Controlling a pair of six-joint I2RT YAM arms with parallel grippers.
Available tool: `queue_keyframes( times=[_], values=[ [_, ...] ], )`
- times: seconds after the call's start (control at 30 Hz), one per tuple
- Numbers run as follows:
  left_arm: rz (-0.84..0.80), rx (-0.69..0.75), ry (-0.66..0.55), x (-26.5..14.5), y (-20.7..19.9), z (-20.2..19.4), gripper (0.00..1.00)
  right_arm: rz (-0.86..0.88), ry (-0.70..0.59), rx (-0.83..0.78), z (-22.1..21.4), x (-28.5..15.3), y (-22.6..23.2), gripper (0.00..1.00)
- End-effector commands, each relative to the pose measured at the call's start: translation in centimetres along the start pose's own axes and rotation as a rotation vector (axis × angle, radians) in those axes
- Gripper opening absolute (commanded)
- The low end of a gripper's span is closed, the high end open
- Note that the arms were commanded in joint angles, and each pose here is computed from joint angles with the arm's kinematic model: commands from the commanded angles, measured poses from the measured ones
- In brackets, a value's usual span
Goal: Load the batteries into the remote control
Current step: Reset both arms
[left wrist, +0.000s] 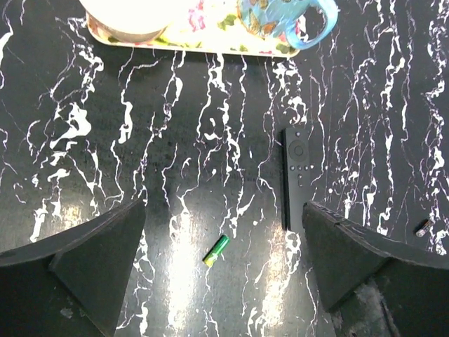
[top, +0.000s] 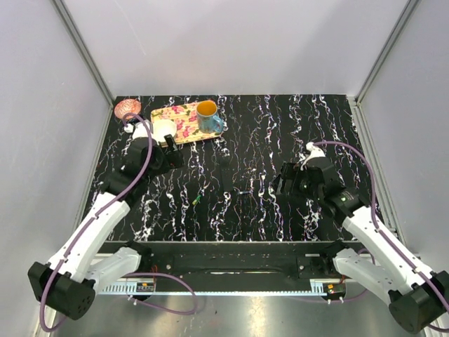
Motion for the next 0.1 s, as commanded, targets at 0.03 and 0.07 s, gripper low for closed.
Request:
queue_keyframes(
  times=[0.03, 0.07],
  values=[
    [0.003, -0.022, -0.001, 0.21, 0.01, -0.49, 0.99, 0.019, -0.047, -0.01, 1.39, 0.45, 0.85, 0.94],
    [-0.006, -0.015, -0.001, 0.09, -0.03, -0.4, 0.99, 0.022, -0.051, 0.002, 1.46, 0.4, 0.96, 0.94]
  ],
)
Point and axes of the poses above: each gripper's point midway between its finger pads, its own x axis out along the fingers, its own y axis along the line the jaws close on, z = x × y, the point moved 7 cm from there along -x, back along the fingers, and after that the axes turned 8 degrees about x, right-handed, at the moved point
